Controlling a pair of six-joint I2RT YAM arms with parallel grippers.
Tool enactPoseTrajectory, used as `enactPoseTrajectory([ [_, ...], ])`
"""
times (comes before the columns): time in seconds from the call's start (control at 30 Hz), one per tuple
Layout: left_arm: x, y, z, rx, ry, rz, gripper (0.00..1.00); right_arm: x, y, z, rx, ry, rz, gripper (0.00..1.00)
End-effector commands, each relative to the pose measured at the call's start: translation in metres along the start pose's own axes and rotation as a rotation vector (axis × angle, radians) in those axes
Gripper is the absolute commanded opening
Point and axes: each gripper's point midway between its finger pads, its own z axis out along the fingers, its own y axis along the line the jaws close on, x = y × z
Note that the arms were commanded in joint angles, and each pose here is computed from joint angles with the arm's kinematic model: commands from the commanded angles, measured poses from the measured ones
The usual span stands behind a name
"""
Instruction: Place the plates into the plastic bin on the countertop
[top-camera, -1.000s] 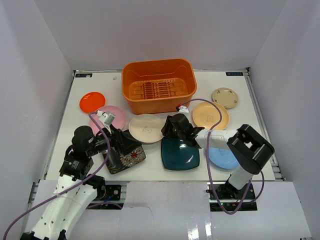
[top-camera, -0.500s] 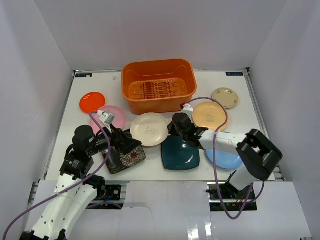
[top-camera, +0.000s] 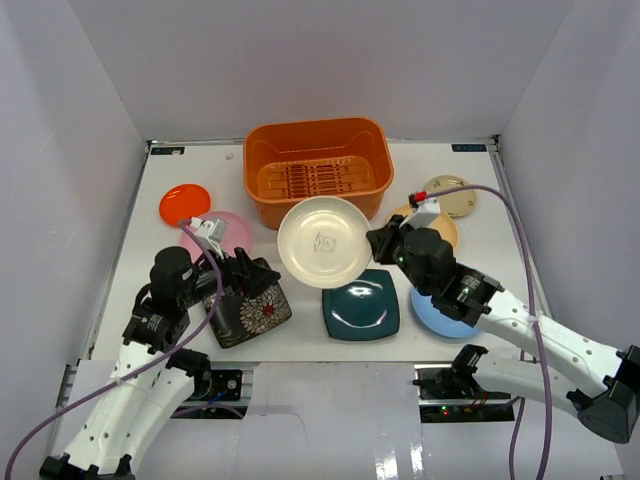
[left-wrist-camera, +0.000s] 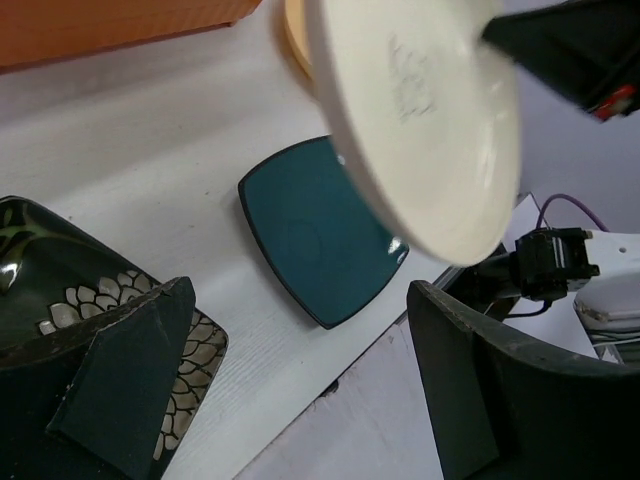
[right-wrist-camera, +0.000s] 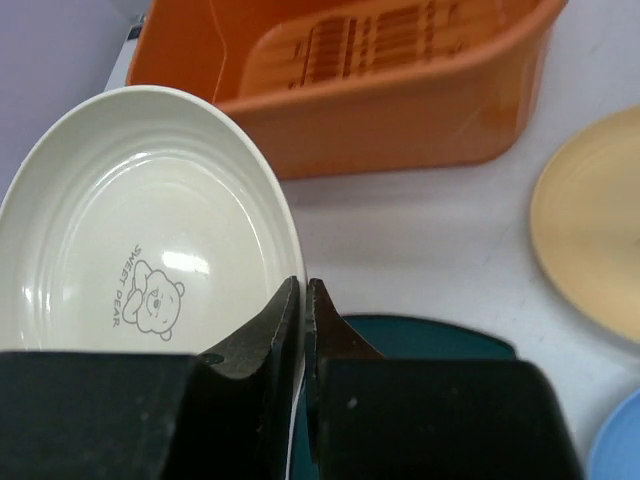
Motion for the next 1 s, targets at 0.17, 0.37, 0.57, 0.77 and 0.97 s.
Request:
enactPoseTrajectory([
  [0.17,0.016,0.018,0.015,-0.065,0.079,-0.112,0.98,-0.148,0.03,0.064,0.11,-0.195,-0.271,0.08],
  [0.37,0.034,0.028,0.026,-0.087,0.155,-0.185,0.97,-0.19,0.013,0.158,0.187,-0.174,-0.339,0.08],
  [0.57,0.061,0.042,0.043,-0.101,0.306,-0.257,0.91,-0.166,-0.005,0.231,0.216,-0.095,-0.43,0.08],
  [0.77,0.059,0.057,0.051,-0.163,0.295,-0.246,0.91,-0.126,-0.026,0.276,0.213,-0.006,-0.431,0.08],
  [0.97,0.014,0.092,0.047,-0.413,0.125,-0.184,0.9,-0.096,-0.04,0.296,0.226,0.051,-0.42,0.1],
])
